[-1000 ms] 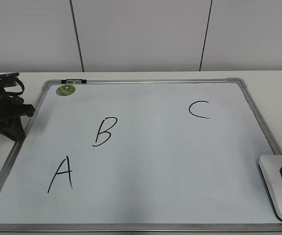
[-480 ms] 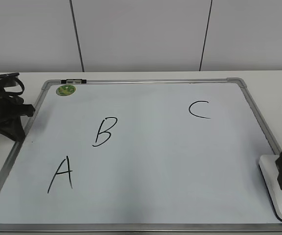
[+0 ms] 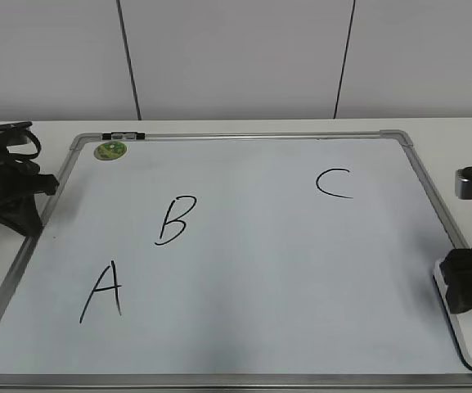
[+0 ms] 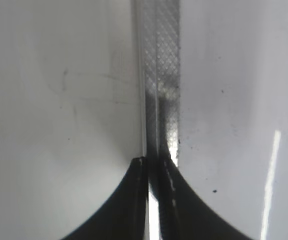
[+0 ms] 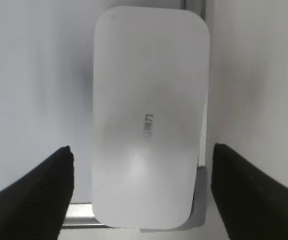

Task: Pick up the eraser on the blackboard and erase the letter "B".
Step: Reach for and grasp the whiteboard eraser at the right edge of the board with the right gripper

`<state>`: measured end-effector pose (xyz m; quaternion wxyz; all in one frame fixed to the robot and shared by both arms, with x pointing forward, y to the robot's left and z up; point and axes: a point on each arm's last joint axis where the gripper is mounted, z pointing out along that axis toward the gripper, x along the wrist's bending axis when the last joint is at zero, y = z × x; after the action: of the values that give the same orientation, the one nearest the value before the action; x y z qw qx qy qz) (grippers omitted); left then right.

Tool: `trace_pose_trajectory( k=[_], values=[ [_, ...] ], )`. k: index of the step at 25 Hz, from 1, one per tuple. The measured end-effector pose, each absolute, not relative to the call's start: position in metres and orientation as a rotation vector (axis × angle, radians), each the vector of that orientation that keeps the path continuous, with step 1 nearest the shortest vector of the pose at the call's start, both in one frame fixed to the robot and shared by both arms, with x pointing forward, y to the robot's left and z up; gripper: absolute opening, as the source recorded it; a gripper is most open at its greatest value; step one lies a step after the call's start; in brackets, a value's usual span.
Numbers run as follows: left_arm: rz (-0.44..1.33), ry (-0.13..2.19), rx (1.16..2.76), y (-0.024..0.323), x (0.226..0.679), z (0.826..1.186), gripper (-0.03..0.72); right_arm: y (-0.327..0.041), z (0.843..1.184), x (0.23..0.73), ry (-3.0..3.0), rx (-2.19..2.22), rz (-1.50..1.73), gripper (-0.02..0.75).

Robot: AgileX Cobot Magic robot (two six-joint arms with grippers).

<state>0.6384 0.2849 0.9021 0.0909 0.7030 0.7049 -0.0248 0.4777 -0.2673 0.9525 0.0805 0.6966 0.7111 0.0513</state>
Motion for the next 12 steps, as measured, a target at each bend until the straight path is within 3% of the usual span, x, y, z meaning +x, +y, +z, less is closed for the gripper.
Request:
trace_pose_trajectory(
  k=[12],
  values=[
    [-0.075, 2.095, 2.09, 0.285, 0.638, 0.902, 0.011, -0.265, 0.931, 0.489, 2.114, 2.143, 0.103, 0.659]
  ],
)
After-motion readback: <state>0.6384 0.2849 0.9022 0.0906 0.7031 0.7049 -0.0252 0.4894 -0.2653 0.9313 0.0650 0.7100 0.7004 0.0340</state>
